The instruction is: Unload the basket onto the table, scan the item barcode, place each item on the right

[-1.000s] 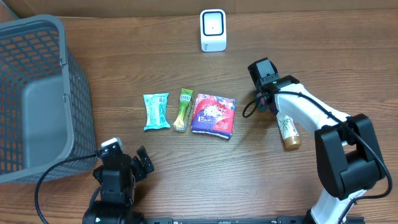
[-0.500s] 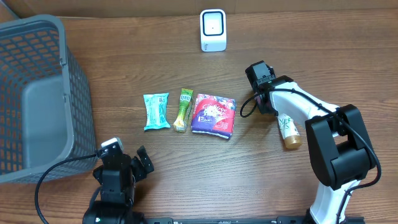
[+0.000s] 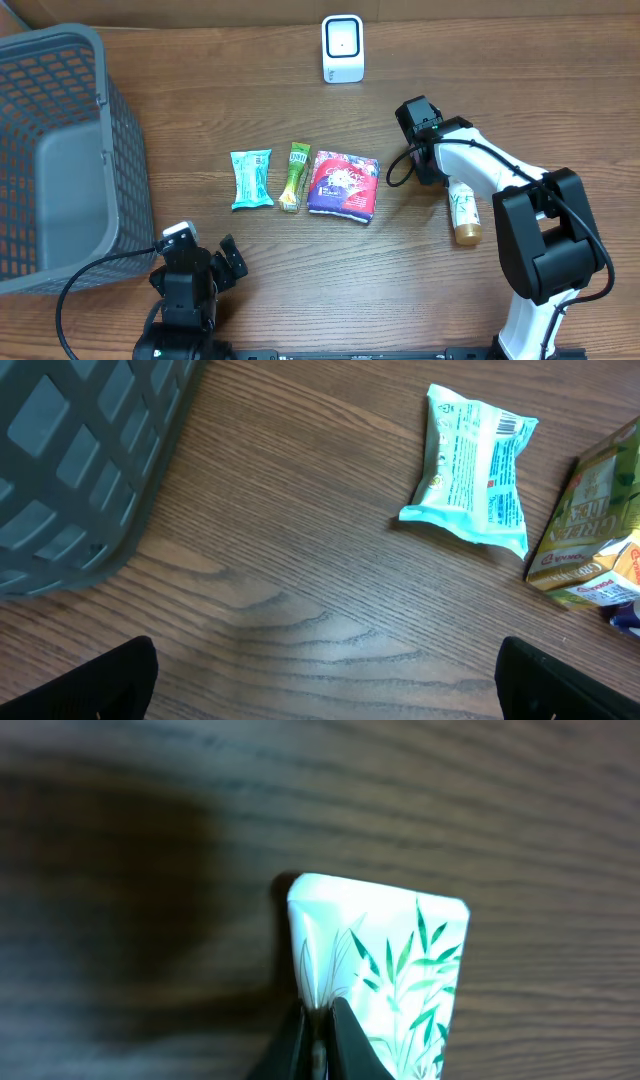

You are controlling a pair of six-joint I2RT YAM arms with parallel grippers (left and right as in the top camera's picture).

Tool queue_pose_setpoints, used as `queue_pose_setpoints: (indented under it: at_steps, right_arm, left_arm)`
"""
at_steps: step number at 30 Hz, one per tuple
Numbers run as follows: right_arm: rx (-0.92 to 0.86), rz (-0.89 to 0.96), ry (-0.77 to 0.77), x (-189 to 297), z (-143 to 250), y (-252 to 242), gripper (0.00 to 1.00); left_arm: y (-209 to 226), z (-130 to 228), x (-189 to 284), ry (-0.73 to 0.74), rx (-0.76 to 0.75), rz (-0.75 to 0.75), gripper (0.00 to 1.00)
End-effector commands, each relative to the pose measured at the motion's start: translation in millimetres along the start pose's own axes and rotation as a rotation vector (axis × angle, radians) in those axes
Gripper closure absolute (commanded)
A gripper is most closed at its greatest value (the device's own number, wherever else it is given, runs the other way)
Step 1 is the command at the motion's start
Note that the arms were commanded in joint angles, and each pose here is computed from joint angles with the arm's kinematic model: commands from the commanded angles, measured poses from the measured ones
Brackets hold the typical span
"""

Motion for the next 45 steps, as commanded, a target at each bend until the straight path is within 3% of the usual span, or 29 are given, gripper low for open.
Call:
queue_pose_setpoints:
  at_steps: [1,6,13,18,31,36,41,45]
  right_arm:
    - [-0.025,-0.234,-0.007,9.3,-4.8,32.0,0.96]
    - [-0.049,-0.453,-0.062,57.1,-19.9,45.4,0.96]
    - [-0.097,-0.897,-0.244,146.0,-36.4,55.5,0.97]
    - [-0.184,-1.083,-0.274,153.4,-36.5,36.7,0.96]
    - [-0.358,-0.854,-0.103,79.1,3.1,-5.1,0.96]
    - [-0.346,-0.917,-0.105,84.9,2.9,7.5,0.96]
    - [-0.261,-0.851,-0.107,92.3,-3.6,26.7,0.65]
    - [-0.205,-0.677,-0.087,89.1,-6.5,42.6,0.53]
  left_arm:
    - [1.4,-1.9,0.1,-0.018,0.023,-0.006,0.0]
    - [1.4,-1.9,0.1,-0.018,0.023,-0.006,0.01]
    - [1.4,-1.9,0.1,-0.018,0.023,-0.006,0.0]
    - [1.4,-1.9,0.1,-0.018,0.023,-0.006,0.01]
    - [1.4,-1.9,0.1,-0.018,0.023,-0.006,0.0]
    - [1.4,-1.9,0.1,-0.018,0.023,-0.006,0.01]
    - [1.4,-1.9,0.1,-0.018,0.023,-0.006,0.0]
    - [1.4,-1.9,0.1,-0.018,0.023,-0.006,0.01]
Point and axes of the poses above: each gripper's point midway between its finger pads, its own x axis back along the fingers, its own y axis along the line the jaws close on, z = x × y, the point moved 2 cm from there along x, back along the fingers, and after that the axes turned 11 degrees about x, right-handed, at the moved point
